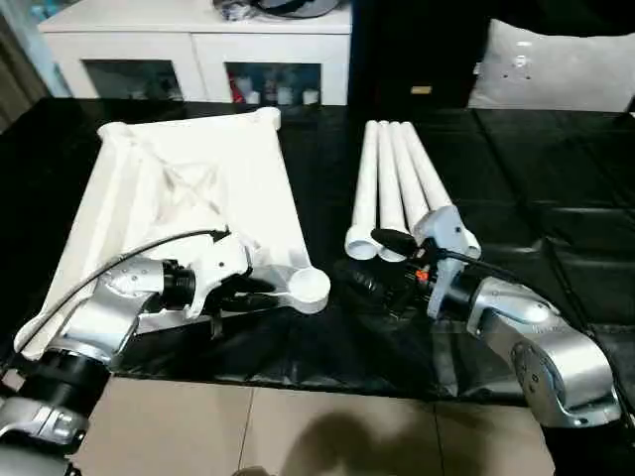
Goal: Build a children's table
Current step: Move table base
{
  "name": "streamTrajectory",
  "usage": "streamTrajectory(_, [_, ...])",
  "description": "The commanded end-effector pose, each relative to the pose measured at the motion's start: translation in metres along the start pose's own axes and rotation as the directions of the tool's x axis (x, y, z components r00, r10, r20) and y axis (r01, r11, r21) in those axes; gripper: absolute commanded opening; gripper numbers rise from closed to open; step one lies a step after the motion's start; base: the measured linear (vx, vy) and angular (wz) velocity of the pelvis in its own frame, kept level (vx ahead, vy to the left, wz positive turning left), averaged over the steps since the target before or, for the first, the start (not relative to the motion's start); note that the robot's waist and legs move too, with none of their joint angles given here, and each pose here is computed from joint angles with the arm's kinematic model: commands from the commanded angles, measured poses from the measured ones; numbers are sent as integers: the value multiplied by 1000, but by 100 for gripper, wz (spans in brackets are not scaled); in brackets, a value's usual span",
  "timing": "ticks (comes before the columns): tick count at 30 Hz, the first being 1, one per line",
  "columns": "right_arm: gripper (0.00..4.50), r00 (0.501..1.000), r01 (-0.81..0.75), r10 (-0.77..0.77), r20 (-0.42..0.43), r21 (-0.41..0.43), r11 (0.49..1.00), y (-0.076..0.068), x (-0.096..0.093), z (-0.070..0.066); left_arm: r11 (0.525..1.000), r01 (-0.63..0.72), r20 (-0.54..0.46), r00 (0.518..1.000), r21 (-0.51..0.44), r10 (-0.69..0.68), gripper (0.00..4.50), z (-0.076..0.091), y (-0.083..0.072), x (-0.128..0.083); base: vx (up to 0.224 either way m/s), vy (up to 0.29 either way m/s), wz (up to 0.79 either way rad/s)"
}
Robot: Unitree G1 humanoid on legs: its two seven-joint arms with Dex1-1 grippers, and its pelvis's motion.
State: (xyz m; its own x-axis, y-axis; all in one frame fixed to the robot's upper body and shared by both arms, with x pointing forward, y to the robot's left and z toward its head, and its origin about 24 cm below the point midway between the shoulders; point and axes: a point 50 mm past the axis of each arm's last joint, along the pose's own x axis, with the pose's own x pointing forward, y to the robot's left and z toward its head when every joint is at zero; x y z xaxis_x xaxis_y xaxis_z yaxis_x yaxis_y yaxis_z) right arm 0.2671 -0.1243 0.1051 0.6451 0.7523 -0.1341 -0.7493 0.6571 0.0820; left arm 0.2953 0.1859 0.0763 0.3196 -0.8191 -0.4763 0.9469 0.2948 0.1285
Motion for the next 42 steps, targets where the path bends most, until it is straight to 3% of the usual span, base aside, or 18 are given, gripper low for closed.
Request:
streamTrajectory(1, [450,995,89,-88,48,-11,996,-3,-7,5,997,-62,79,995,-42,65,128,7,1,-11,0,0,0])
streamTrajectory(3, [450,981,162,-160,114,-14,987,-4,-10,10,991,-102,147,982,-88,114,138,10,0,-15,0,0,0])
streamTrajectory(4, [450,942,306,-307,132,30,952,-9,-14,13,969,-216,208,949,-123,238,137,13,-3,-15,0,0,0])
streamTrajectory(6, [450,930,342,-344,128,38,939,-10,-16,13,959,-250,223,935,-132,275,153,14,-5,-15,0,0,0])
streamTrajectory(7, [450,917,375,-379,123,55,925,-9,-19,12,929,-322,281,888,-185,363,153,19,-9,-13,0,0,0])
streamTrajectory(8, [450,910,394,-396,120,39,918,-7,-23,9,864,-424,301,815,-273,495,153,23,-12,-10,0,0,0])
streamTrajectory(9, [450,910,394,-396,120,39,918,-7,-23,9,864,-424,301,815,-273,495,153,23,-12,-10,0,0,0])
streamTrajectory(10, [450,901,418,-420,109,38,907,-4,-27,4,766,-526,283,722,-369,632,153,25,-16,-7,0,0,0])
streamTrajectory(11, [450,896,429,-433,101,52,902,-3,-28,2,729,-555,277,685,-401,674,153,26,-18,-7,0,0,0])
streamTrajectory(15, [450,876,466,-474,83,102,879,4,-29,-5,665,-597,246,633,-449,734,153,31,-30,1,0,0,0])
streamTrajectory(17, [450,870,476,-487,77,128,870,6,-29,-7,661,-603,239,632,-446,738,153,33,-33,4,0,0,0])
streamTrajectory(20, [450,863,495,-498,79,61,867,7,-27,-11,677,-595,224,657,-432,720,153,37,-43,13,1,20,1])
streamTrajectory(24, [450,889,437,-445,113,88,895,12,-25,-6,644,-629,170,645,-436,745,153,33,-45,17,10,100,5])
streamTrajectory(32, [450,879,447,-463,113,143,883,7,-27,-7,609,-673,132,619,-420,774,153,32,-43,17,-30,69,1])
streamTrajectory(35, [450,852,497,-513,104,152,855,3,-26,-8,594,-685,118,608,-422,785,153,31,-39,15,0,0,0])
streamTrajectory(37, [450,808,570,-584,80,144,809,-2,-29,-9,592,-684,116,607,-427,786,153,31,-39,14,0,0,0])
streamTrajectory(38, [450,802,583,-591,90,103,806,-3,-30,-8,594,-676,122,609,-436,784,153,31,-39,14,0,0,0])
streamTrajectory(42, [450,815,566,-577,56,138,813,-2,-30,-12,599,-674,124,613,-432,780,153,33,-39,16,0,0,0])
